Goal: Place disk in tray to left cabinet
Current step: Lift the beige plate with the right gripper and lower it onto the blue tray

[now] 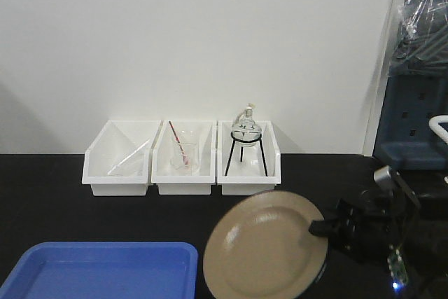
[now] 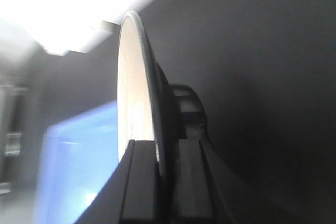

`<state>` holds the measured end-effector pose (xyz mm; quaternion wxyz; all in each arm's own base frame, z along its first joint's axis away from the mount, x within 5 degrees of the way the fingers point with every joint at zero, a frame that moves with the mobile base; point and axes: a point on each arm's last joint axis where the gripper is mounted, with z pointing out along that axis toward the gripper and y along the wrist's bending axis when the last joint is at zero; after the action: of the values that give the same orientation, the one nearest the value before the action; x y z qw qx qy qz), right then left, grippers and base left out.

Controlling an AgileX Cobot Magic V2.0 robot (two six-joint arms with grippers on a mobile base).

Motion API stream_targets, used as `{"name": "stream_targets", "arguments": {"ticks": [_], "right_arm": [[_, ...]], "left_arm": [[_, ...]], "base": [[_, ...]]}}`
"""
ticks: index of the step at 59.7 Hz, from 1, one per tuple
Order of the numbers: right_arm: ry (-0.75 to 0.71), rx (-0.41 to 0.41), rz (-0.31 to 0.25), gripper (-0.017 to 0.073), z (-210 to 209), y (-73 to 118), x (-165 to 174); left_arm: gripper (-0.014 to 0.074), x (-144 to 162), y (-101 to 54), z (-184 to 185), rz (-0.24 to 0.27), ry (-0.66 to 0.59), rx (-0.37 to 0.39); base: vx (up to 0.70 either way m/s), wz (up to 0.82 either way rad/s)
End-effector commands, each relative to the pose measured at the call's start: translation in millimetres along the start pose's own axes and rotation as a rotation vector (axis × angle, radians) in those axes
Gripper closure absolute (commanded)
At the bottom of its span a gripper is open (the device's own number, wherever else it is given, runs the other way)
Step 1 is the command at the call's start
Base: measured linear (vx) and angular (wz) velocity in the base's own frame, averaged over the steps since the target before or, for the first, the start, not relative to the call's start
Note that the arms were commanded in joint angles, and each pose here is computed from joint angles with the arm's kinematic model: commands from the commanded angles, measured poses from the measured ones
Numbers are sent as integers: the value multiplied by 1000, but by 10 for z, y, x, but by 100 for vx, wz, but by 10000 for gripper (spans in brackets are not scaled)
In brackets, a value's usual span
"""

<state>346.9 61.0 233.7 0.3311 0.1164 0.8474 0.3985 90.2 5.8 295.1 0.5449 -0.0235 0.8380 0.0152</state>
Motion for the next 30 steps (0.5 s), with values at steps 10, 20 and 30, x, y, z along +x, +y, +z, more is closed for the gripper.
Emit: {"name": "stream_targets", "arguments": {"ticks": [10, 20, 30], "right_arm": [[-79, -224, -96, 564, 70, 1033, -71], [-6, -215, -165, 564, 760, 1562, 460], [91, -235, -180, 562, 1247, 1632, 761]], "left_arm": [[202, -165, 4, -30, -16, -106, -4], [202, -165, 4, -30, -16, -106, -4], [202, -165, 4, -30, -16, -106, -4]], "base": [[0, 0], [0, 0], [0, 0]]}}
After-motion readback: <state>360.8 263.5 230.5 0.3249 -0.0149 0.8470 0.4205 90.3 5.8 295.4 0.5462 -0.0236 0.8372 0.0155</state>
